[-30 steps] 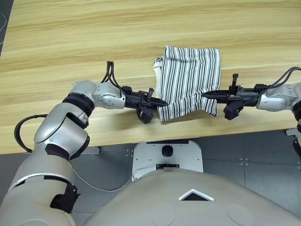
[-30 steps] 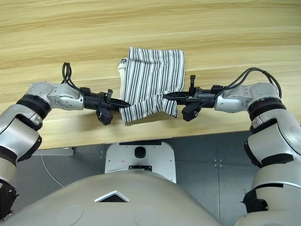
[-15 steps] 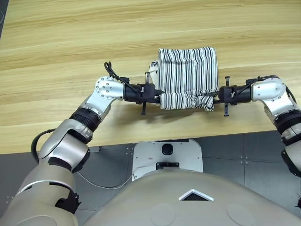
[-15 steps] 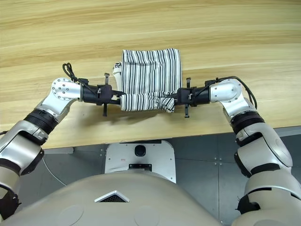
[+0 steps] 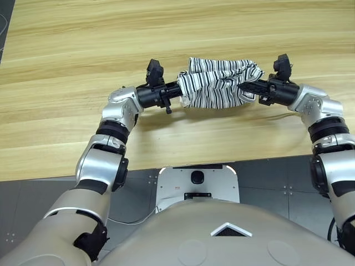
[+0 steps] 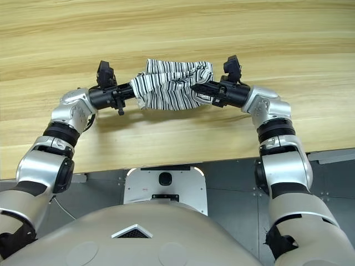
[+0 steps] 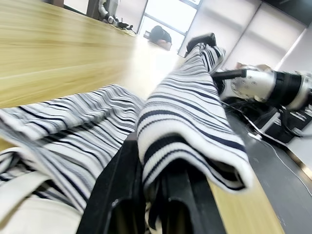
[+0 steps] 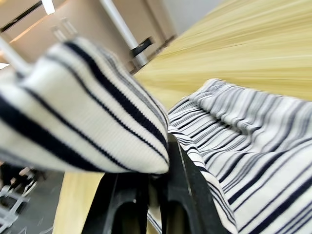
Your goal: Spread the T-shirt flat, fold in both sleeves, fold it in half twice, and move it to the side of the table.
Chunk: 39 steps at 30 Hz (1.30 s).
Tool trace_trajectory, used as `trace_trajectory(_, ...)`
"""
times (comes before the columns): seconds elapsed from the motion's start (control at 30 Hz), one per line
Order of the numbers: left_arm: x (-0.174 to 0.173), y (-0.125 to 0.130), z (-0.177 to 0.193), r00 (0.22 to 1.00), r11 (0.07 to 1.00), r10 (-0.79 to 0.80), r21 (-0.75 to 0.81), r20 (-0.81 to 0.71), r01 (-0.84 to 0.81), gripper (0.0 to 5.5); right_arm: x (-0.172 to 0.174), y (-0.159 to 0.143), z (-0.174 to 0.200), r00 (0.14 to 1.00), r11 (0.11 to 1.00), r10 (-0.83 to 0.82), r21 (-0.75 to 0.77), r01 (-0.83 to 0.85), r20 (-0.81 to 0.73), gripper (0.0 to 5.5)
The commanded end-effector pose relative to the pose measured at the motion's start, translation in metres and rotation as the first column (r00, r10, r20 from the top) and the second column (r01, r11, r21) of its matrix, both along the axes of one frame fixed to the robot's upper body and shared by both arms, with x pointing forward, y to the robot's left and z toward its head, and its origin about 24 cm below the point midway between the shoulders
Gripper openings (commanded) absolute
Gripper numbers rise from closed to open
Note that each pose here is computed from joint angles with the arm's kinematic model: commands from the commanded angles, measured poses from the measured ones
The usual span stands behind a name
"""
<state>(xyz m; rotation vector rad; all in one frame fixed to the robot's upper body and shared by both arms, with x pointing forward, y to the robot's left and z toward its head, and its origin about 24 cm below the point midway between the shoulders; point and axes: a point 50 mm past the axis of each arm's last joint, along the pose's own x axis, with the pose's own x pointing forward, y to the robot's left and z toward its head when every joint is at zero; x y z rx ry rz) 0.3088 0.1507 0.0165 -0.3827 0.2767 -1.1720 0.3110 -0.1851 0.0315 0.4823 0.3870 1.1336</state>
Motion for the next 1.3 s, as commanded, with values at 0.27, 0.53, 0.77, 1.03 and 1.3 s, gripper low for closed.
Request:
trace_trajectory(0.27,0.026,-0.02,-0.005,0.972,0.926,0.231,0.297,0.047,-0.234,0.2,0.023,0.023,-0.019,0.943,0.884,-0.307,-0.328,0.332,0.126,0.12)
trace_trajectory(0.53,0.042,-0.01,-0.002,0.868,0.801,0.489,0.348,0.088,-0.487,1.24,0.037,0.012,-0.013,0.841,0.752,-0.503,-0.38,0.539,0.198,1.27)
trace_trajectory(0.77,0.054,0.015,0.014,0.768,0.696,0.62,0.337,0.164,-0.634,2.38,0.049,0.001,0.01,0.821,0.747,-0.506,-0.341,0.57,0.264,2.58)
trace_trajectory(1.03,0.064,0.047,0.043,0.485,0.479,0.862,0.075,0.146,-0.874,3.36,0.052,0.004,0.032,0.725,0.714,-0.448,-0.279,0.642,0.523,3.46)
trace_trajectory(1.3,0.053,0.052,0.062,0.242,0.256,0.966,-0.217,0.088,-0.942,3.36,0.042,0.066,0.042,0.565,0.705,0.087,-0.451,0.547,0.821,3.46)
